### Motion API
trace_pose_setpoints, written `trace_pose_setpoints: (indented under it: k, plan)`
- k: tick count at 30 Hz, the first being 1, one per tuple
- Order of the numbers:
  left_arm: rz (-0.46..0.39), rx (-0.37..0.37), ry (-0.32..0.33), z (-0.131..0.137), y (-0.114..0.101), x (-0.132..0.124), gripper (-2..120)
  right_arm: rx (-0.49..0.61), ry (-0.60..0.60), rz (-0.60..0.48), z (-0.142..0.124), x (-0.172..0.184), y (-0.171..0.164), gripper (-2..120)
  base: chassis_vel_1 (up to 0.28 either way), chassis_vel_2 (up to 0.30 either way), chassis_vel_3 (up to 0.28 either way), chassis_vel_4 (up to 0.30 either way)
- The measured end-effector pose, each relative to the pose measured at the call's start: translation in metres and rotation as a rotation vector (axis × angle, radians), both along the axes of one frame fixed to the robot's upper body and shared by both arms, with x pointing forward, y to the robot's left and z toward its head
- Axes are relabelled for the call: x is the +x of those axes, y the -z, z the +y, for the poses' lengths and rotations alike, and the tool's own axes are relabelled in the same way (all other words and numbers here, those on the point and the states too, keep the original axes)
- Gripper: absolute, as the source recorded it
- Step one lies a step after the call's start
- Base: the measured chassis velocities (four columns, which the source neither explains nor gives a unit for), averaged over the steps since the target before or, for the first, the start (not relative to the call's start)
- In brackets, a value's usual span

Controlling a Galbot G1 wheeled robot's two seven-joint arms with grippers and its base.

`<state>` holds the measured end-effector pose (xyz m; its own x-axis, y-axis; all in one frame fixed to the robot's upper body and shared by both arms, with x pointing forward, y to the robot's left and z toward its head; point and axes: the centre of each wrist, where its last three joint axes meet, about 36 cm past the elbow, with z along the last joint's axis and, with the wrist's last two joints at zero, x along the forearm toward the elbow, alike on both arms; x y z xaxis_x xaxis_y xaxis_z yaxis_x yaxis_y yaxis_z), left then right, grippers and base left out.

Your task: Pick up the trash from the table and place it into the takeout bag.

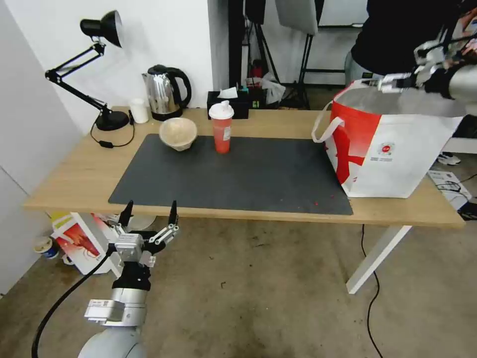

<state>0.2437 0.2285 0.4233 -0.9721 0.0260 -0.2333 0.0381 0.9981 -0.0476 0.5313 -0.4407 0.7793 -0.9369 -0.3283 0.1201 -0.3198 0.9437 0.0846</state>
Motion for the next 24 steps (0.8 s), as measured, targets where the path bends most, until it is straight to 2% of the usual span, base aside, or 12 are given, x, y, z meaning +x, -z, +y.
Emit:
trace_pose_setpoints:
  k: [1, 3, 6, 7, 11, 12, 14, 16, 18, 20, 21, 24]
  plan:
    - [0.0, 0.0, -0.007, 0.0, 0.001, -0.002, 99, 0.024, -0.005, -0.058, 0.007, -0.004, -0.001, 100, 0.0, 0.0, 0.0, 0.0]
    - [-0.001, -0.001, -0.014, 0.0, 0.0, -0.004, 99, 0.041, -0.016, -0.102, 0.015, -0.006, -0.001, 100, 0.0, 0.0, 0.0, 0.0]
    - [-0.006, -0.003, -0.031, 0.0, -0.001, -0.006, 99, 0.073, -0.048, -0.235, 0.05, -0.02, 0.003, 100, 0.0, 0.0, 0.0, 0.0]
    - [-0.006, -0.003, -0.031, 0.0, -0.001, -0.006, 99, 0.073, -0.048, -0.235, 0.05, -0.02, 0.003, 100, 0.0, 0.0, 0.0, 0.0]
    - [-0.006, -0.004, -0.042, 0.0, -0.001, -0.007, 99, 0.133, -0.003, -0.364, 0.106, -0.044, 0.028, 100, 0.0, 0.0, 0.0, 0.0]
    - [-0.006, -0.004, -0.042, 0.0, -0.001, -0.007, 99, 0.133, -0.003, -0.364, 0.106, -0.044, 0.028, 100, 0.0, 0.0, 0.0, 0.0]
    - [-0.005, -0.003, -0.05, 0.001, -0.001, -0.007, 99, 0.156, 0.05, -0.421, 0.132, -0.062, 0.047, 100, 0.0, 0.0, 0.0, 0.0]
    - [-0.004, -0.002, -0.053, 0.002, -0.001, -0.008, 99, 0.158, 0.057, -0.449, 0.14, -0.07, 0.054, 100, 0.0, 0.0, 0.0, 0.0]
    - [-0.007, 0.003, -0.059, 0.003, -0.001, -0.009, 99, 0.159, 0.06, -0.515, 0.159, -0.097, 0.08, 100, 0.0, 0.0, 0.0, 0.0]
    - [-0.006, 0.009, -0.068, 0.004, -0.001, -0.011, 99, 0.178, 0.063, -0.529, 0.176, -0.119, 0.111, 100, 0.0, 0.0, 0.0, 0.0]
    - [-0.006, 0.009, -0.068, 0.004, -0.001, -0.011, 99, 0.178, 0.063, -0.529, 0.176, -0.119, 0.111, 100, 0.0, 0.0, 0.0, 0.0]
    - [-0.008, 0.011, -0.073, 0.005, -0.001, -0.011, 99, 0.174, 0.094, -0.613, 0.191, -0.149, 0.155, 100, 0.0, 0.0, 0.0, 0.0]
